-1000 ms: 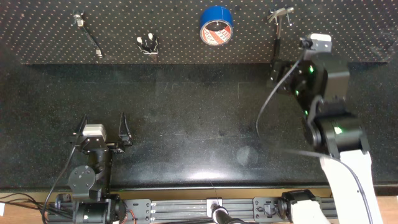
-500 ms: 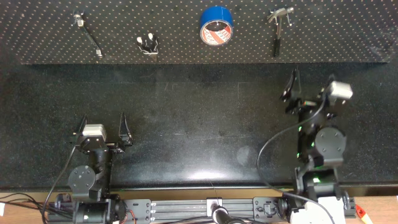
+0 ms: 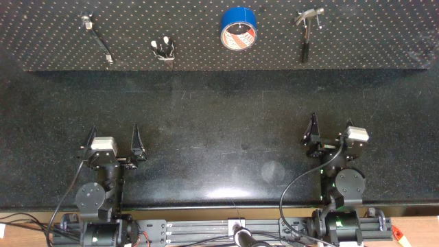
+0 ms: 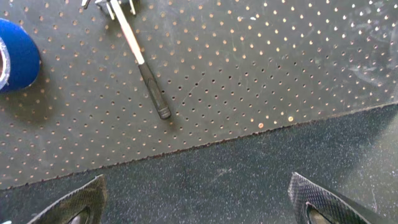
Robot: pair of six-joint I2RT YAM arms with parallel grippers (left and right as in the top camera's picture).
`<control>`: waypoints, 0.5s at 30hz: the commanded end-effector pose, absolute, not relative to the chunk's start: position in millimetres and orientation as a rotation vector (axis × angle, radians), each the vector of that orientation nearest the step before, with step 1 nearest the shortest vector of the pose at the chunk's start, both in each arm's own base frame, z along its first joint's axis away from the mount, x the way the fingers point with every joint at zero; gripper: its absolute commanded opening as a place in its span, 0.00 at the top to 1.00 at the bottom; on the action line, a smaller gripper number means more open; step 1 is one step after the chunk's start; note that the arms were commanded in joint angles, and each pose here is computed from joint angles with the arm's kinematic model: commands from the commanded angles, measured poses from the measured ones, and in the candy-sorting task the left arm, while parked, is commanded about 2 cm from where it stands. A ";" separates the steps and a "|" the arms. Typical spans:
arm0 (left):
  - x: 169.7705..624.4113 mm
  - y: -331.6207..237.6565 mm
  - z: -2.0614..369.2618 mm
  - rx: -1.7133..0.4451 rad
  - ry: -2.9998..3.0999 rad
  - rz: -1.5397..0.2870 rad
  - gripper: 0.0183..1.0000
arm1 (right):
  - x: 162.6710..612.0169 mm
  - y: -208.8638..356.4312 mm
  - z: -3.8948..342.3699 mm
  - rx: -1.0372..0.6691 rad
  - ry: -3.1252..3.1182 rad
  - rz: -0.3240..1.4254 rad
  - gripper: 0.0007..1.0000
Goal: Place Tools Onto Pegboard
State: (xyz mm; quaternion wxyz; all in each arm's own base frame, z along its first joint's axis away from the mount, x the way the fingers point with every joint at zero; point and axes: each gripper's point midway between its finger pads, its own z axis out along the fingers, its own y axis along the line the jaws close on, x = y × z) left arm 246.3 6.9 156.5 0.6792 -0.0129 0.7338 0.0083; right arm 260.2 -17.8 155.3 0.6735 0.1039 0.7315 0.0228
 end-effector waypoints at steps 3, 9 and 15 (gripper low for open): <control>245.9 7.6 155.9 -0.044 1.647 0.008 0.00 | 249.0 -16.0 141.4 0.193 1.701 0.029 0.05; 245.9 7.6 155.8 -0.044 1.648 0.008 0.00 | 247.2 -16.2 149.2 0.072 1.676 -0.077 0.05; 245.9 7.6 155.9 -0.044 1.647 0.008 0.00 | 245.2 -20.6 157.8 -0.020 1.641 -0.174 0.05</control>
